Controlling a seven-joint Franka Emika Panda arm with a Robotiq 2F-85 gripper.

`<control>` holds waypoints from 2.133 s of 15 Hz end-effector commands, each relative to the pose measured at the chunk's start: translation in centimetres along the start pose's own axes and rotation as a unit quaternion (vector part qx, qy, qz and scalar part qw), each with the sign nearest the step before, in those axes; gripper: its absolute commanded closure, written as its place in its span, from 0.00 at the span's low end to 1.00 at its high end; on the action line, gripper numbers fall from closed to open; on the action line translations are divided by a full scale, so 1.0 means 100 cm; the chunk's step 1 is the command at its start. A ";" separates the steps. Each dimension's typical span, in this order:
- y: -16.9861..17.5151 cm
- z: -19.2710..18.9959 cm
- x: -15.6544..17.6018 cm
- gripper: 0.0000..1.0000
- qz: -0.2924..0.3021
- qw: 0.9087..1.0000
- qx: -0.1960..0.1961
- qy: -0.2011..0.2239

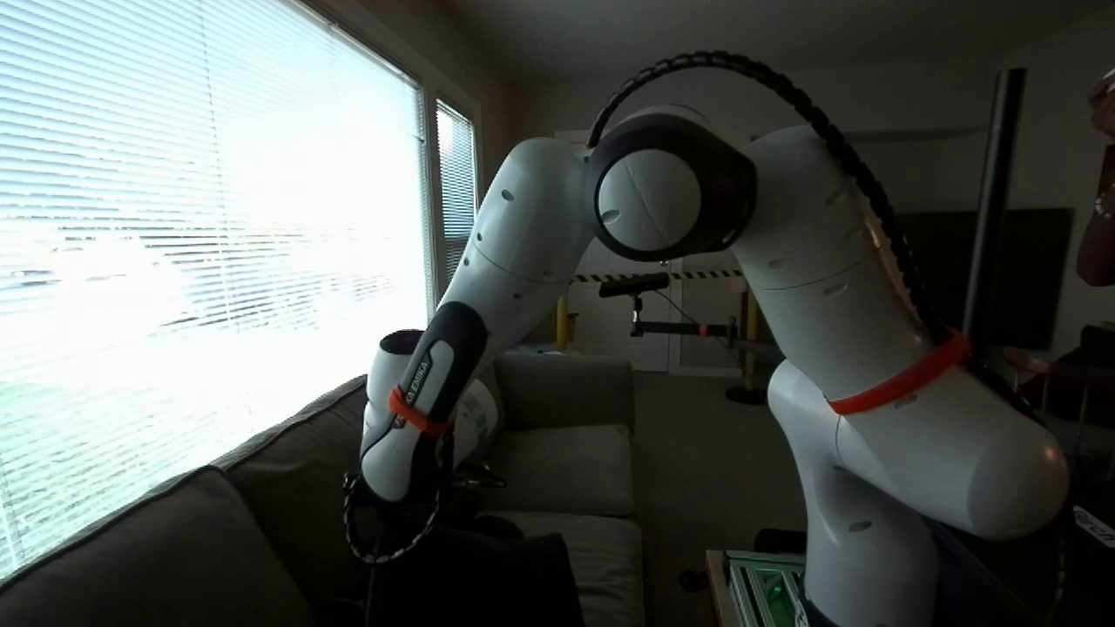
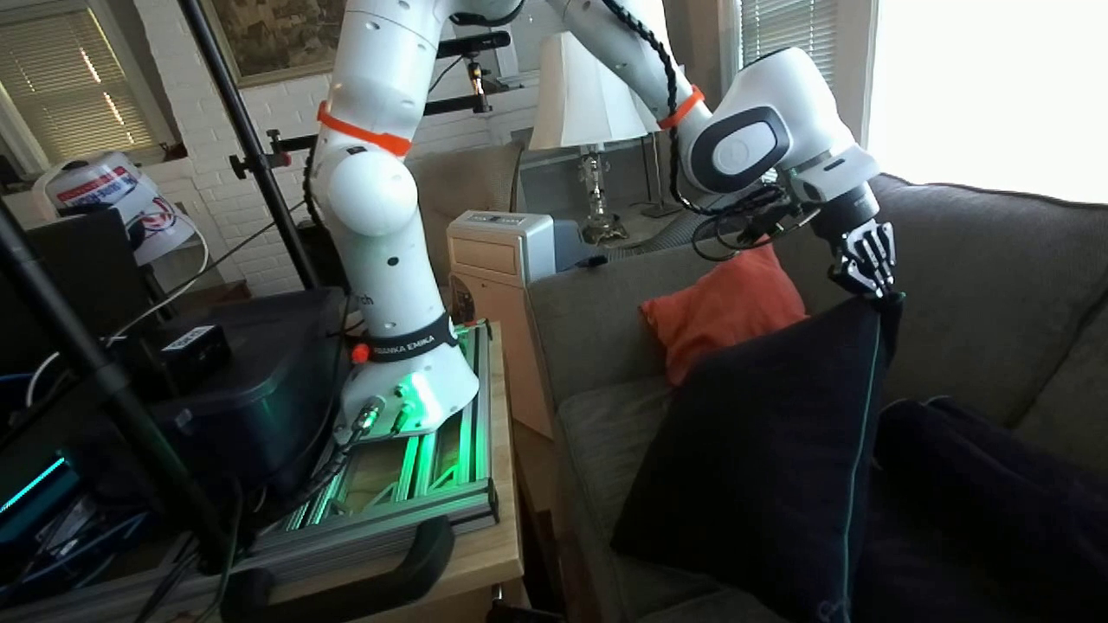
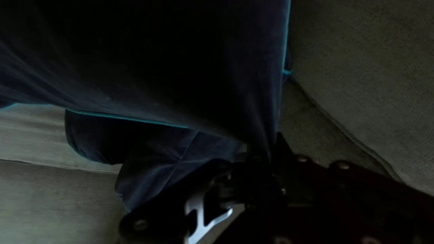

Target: Move the left black pillow to the right

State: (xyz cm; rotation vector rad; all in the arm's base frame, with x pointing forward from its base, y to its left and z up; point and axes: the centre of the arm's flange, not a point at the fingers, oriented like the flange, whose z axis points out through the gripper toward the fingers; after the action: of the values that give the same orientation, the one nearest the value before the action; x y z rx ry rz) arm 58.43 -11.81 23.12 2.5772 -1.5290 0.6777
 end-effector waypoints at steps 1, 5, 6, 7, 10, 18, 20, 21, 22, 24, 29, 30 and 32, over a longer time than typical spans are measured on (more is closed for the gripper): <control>-0.015 -0.028 0.006 0.97 0.080 0.996 0.020 0.025; -0.017 -0.043 0.015 0.97 0.130 0.990 0.027 0.051; -0.016 -0.049 0.018 0.97 0.139 0.988 0.028 0.057; -0.015 -0.054 0.021 0.97 0.144 0.987 0.028 0.061; -0.010 -0.066 0.024 0.97 0.168 0.983 0.031 0.069; 0.015 -0.094 0.039 0.97 0.224 0.969 0.035 0.102; 0.021 -0.102 0.043 0.97 0.235 0.965 0.033 0.114; 0.024 -0.104 0.046 0.97 0.240 0.963 0.031 0.119; 0.028 -0.106 0.046 0.97 0.247 0.961 0.030 0.123; 0.032 -0.108 0.049 0.97 0.257 0.957 0.026 0.131; 0.034 -0.090 0.033 0.97 0.263 0.957 0.009 0.122; 0.034 -0.082 0.028 0.97 0.268 0.956 0.004 0.120; 0.034 -0.070 0.024 0.97 0.277 0.953 -0.005 0.124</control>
State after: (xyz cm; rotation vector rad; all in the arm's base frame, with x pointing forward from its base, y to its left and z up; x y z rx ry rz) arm 53.89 -13.74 31.26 2.0081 -2.1205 0.9653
